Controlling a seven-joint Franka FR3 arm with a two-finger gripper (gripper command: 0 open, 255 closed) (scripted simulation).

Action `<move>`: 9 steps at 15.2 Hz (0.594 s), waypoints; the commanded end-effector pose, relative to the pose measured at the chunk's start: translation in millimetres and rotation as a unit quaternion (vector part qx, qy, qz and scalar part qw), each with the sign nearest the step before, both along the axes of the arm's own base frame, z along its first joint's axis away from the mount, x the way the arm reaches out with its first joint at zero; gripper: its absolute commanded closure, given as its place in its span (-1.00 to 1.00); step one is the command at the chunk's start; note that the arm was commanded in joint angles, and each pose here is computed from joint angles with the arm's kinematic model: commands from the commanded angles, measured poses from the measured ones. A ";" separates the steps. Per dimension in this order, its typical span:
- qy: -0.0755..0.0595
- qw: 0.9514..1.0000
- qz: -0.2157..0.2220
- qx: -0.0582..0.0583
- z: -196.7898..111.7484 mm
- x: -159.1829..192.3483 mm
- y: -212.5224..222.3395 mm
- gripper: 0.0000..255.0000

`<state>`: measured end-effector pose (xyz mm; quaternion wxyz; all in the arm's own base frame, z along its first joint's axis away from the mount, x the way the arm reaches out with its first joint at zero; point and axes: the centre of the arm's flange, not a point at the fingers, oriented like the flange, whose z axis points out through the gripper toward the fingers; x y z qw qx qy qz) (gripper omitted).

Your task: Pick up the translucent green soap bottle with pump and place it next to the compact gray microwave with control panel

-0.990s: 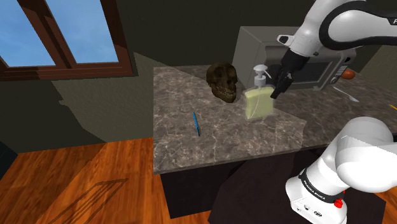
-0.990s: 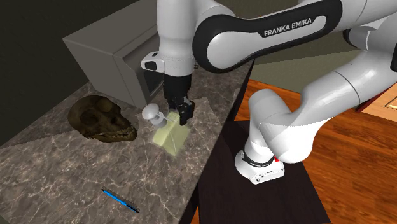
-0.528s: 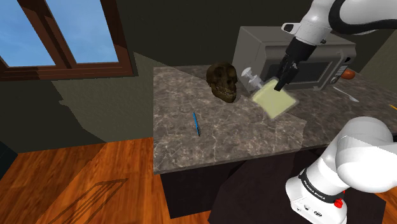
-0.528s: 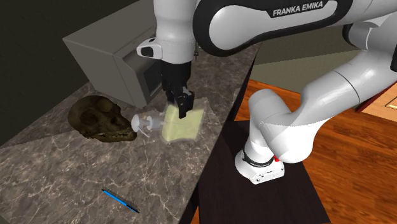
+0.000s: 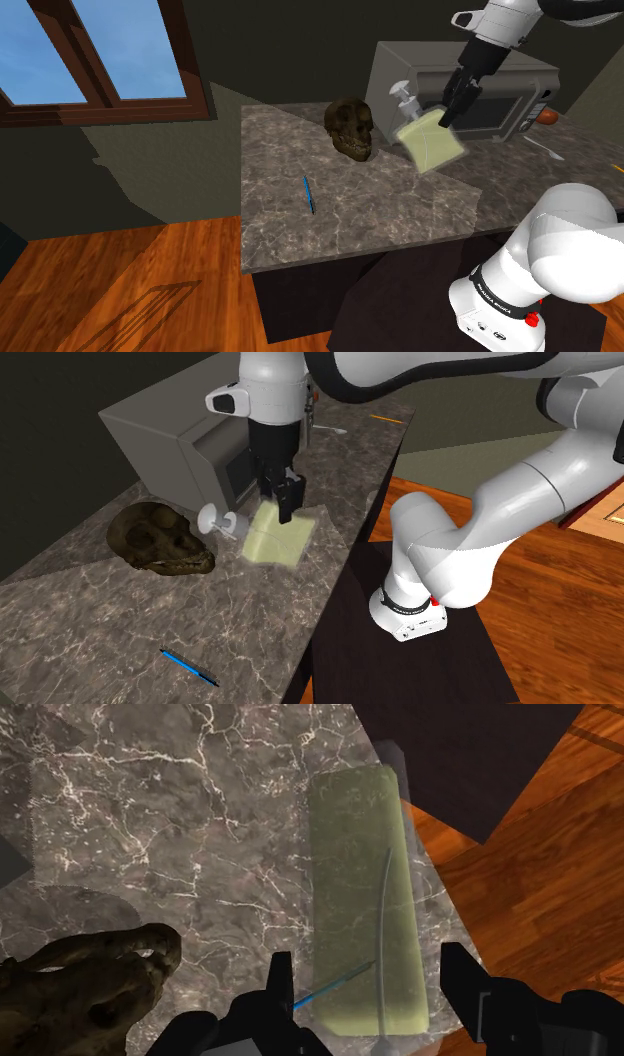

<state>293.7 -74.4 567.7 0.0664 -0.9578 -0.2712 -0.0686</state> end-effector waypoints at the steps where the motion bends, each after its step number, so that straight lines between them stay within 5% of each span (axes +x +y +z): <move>1: 0.000 1.000 0.000 0.000 9.6 0.5 -0.6 1.00; 9: 0.000 1.000 0.000 0.000 51.9 0.5 -0.6 1.00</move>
